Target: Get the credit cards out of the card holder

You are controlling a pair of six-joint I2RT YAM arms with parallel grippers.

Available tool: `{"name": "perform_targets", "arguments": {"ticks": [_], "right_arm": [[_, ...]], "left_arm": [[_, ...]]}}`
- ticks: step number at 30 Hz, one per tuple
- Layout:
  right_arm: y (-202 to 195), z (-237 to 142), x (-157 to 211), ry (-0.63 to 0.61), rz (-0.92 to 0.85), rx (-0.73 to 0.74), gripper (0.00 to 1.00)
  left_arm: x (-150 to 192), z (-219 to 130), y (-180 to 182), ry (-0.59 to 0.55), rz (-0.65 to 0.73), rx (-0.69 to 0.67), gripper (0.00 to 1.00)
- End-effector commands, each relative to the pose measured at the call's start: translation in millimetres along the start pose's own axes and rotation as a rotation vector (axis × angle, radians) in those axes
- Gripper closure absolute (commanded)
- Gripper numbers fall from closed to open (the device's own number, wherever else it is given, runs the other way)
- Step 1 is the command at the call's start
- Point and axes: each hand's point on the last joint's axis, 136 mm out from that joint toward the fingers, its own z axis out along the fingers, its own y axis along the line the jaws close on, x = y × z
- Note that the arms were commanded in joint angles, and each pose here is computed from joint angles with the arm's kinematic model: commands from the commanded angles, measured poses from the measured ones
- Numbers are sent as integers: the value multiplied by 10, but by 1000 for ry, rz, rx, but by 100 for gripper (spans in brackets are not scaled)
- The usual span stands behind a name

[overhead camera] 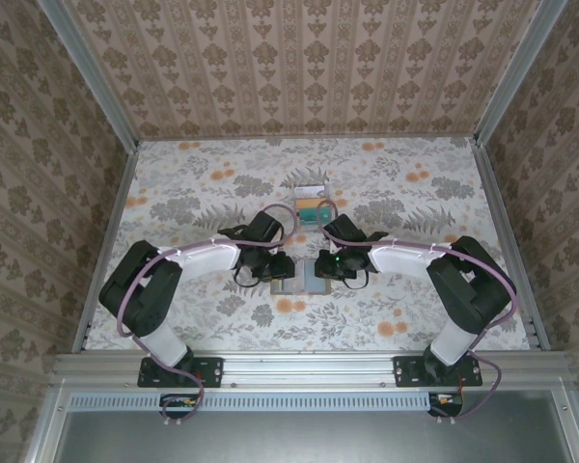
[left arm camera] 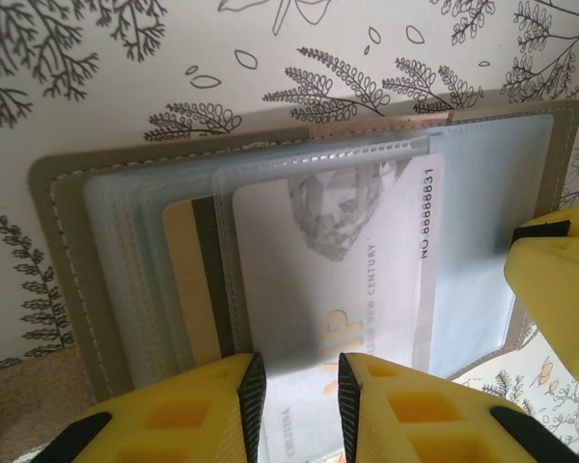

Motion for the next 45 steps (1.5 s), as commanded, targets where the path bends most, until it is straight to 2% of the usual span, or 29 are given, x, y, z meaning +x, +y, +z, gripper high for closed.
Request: {"name": "perform_targets", "arguments": {"ticks": [1, 6, 24, 34, 45], "right_arm": [[255, -50, -51, -10, -19, -124, 80], [412, 38, -26, 28, -4, -221, 80], [305, 211, 56, 91, 43, -214, 79], [168, 53, 37, 50, 61, -195, 79], [294, 163, 30, 82, 73, -272, 80]], "left_arm": [[85, 78, 105, 48, -8, -51, 71], [86, 73, 114, 49, -10, -58, 73], [120, 95, 142, 60, -15, -65, 73], [147, 113, 186, 66, -23, -80, 74], [165, 128, 165, 72, -15, -78, 74]]}}
